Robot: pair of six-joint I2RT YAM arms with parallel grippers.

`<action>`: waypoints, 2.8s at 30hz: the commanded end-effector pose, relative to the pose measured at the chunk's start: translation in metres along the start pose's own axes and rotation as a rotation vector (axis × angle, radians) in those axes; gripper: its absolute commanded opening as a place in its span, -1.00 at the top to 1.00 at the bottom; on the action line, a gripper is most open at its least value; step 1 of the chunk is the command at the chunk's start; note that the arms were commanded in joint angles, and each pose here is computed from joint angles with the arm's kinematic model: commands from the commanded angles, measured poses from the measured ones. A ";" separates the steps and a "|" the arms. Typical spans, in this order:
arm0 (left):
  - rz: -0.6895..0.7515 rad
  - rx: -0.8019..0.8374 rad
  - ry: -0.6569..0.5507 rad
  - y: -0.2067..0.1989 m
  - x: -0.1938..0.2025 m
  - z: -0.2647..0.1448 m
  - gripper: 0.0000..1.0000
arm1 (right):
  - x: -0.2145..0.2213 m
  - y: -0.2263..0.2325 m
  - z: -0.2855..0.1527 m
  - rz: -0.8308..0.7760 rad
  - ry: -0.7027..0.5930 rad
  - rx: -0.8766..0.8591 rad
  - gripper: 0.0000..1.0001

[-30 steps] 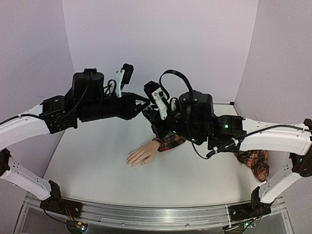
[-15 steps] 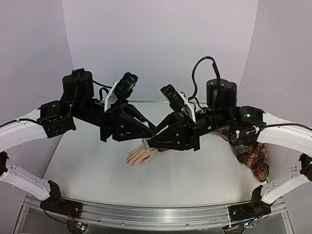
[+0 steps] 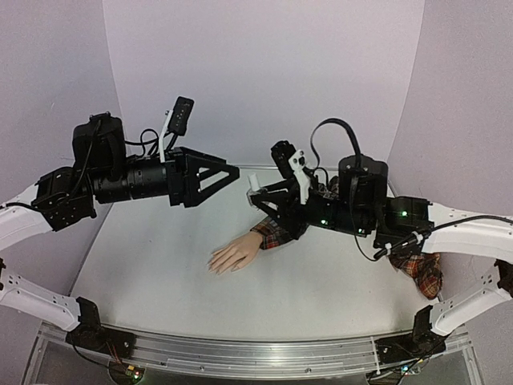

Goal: Paint the nails

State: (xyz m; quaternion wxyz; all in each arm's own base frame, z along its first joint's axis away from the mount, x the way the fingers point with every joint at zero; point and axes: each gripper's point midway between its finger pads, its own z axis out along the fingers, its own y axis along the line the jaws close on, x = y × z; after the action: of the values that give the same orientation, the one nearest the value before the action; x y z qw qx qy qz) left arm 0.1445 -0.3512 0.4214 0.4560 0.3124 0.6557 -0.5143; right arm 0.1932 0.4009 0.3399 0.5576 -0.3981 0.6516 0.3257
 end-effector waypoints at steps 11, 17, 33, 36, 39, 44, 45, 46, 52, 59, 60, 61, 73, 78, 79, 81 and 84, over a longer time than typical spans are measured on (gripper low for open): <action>-0.101 -0.296 -0.064 0.053 -0.019 0.025 -0.12 | -0.042 -0.027 0.027 -0.070 -0.048 0.356 1.00; -0.101 -0.301 -0.062 0.056 -0.017 0.030 0.15 | -0.042 -0.021 0.031 -0.096 -0.037 0.341 1.00; -0.115 -0.291 -0.066 0.057 -0.016 0.037 0.60 | -0.040 -0.015 0.035 -0.111 -0.018 0.326 1.00; -0.106 -0.263 -0.042 0.053 -0.011 0.041 0.84 | -0.045 -0.012 0.034 -0.101 -0.030 0.310 1.00; -0.051 -0.116 0.027 0.028 0.000 0.047 0.99 | -0.049 0.007 0.030 -0.115 -0.051 0.183 1.00; 0.101 0.515 0.238 -0.067 0.049 0.026 1.00 | -0.063 0.112 -0.039 -0.102 -0.158 -0.769 1.00; 0.109 0.628 0.266 -0.082 0.055 0.016 1.00 | -0.069 0.124 -0.056 -0.081 -0.163 -0.909 1.00; 0.106 0.697 0.289 -0.090 0.057 0.010 1.00 | -0.075 0.131 -0.065 -0.065 -0.162 -0.984 1.00; 0.133 0.745 0.281 -0.100 0.051 0.001 1.00 | -0.077 0.124 -0.070 -0.057 -0.178 -0.952 1.00; 0.138 0.377 0.150 -0.063 0.015 0.004 -0.09 | -0.056 0.068 -0.039 -0.063 -0.166 -0.528 1.00; 0.130 0.325 0.122 -0.056 0.009 0.002 -0.24 | -0.054 0.055 -0.034 -0.058 -0.161 -0.443 1.00; 0.119 0.261 0.083 -0.048 0.001 0.000 -0.39 | -0.051 0.040 -0.027 -0.050 -0.153 -0.345 1.00; -0.062 -0.223 0.037 0.039 -0.007 0.025 -0.17 | -0.040 -0.019 0.014 -0.060 -0.068 0.244 1.00; -0.073 -0.255 0.024 0.047 -0.008 0.032 0.05 | -0.042 -0.016 0.024 -0.086 -0.048 0.297 1.00; -0.075 -0.261 0.021 0.048 -0.008 0.032 0.09 | -0.042 -0.016 0.024 -0.086 -0.049 0.296 1.00; -0.080 -0.273 0.014 0.050 -0.008 0.031 0.16 | -0.043 -0.014 0.026 -0.088 -0.049 0.297 1.00; -0.089 -0.277 0.005 0.051 -0.007 0.028 0.23 | -0.044 -0.014 0.027 -0.094 -0.048 0.303 1.00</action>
State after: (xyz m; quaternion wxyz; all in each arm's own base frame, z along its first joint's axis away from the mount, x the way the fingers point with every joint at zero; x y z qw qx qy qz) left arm 0.1967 -0.3738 0.3741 0.4384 0.2484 0.7538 -0.4218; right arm 0.2145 0.4274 0.3436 0.6054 -0.3679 0.6737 0.2104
